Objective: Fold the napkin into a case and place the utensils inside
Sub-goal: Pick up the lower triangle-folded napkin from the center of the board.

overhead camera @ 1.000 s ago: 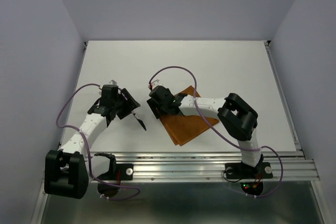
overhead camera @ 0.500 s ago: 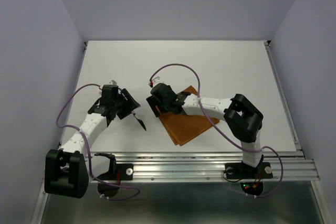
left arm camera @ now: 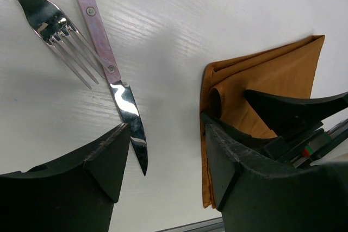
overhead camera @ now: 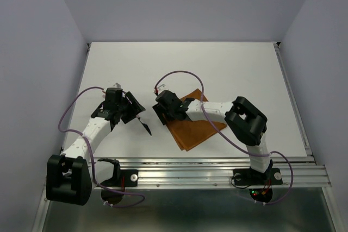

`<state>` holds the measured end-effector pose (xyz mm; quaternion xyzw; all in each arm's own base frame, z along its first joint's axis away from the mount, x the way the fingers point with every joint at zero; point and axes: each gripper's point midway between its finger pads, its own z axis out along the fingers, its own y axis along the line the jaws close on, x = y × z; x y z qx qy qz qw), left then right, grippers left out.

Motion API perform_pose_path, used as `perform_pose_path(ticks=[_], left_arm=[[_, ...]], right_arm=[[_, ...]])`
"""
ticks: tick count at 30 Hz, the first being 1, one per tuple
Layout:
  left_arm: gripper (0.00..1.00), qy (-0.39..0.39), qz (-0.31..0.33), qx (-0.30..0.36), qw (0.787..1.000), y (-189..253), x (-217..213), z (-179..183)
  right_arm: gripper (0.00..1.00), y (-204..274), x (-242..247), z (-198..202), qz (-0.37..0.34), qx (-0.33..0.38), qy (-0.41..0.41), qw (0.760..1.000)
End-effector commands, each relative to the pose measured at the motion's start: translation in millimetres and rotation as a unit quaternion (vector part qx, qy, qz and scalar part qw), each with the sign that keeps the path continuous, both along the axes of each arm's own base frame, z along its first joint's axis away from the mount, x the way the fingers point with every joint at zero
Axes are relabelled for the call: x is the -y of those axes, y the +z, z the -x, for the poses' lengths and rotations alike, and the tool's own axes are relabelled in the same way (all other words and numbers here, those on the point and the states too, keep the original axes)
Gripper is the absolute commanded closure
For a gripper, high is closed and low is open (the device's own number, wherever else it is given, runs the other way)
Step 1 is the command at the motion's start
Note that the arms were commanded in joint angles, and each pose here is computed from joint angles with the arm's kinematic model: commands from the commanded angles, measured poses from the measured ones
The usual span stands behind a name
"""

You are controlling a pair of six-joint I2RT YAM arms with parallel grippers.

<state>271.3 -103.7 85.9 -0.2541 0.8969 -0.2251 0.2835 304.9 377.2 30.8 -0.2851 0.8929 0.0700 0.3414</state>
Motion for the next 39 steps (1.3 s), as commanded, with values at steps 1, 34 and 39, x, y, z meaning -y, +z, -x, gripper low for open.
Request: perform_pose_path(ticks=[1, 34, 39], left_arm=[[0.32, -0.005, 0.002, 0.017, 1.000, 10, 2, -5], [0.08, -0.093, 0.113, -0.004, 0.989, 17, 84, -15], [0.12, -0.085, 0.140, -0.019, 0.986, 7, 94, -12]], right_arm=[[0.23, -14, 8, 0, 0.020, 0.001, 0.000, 1.000], [0.99, 28, -19, 41, -0.142, -0.091, 0.080, 0.983], [0.99, 36, -18, 44, -0.172, -0.107, 0.082, 0.976]])
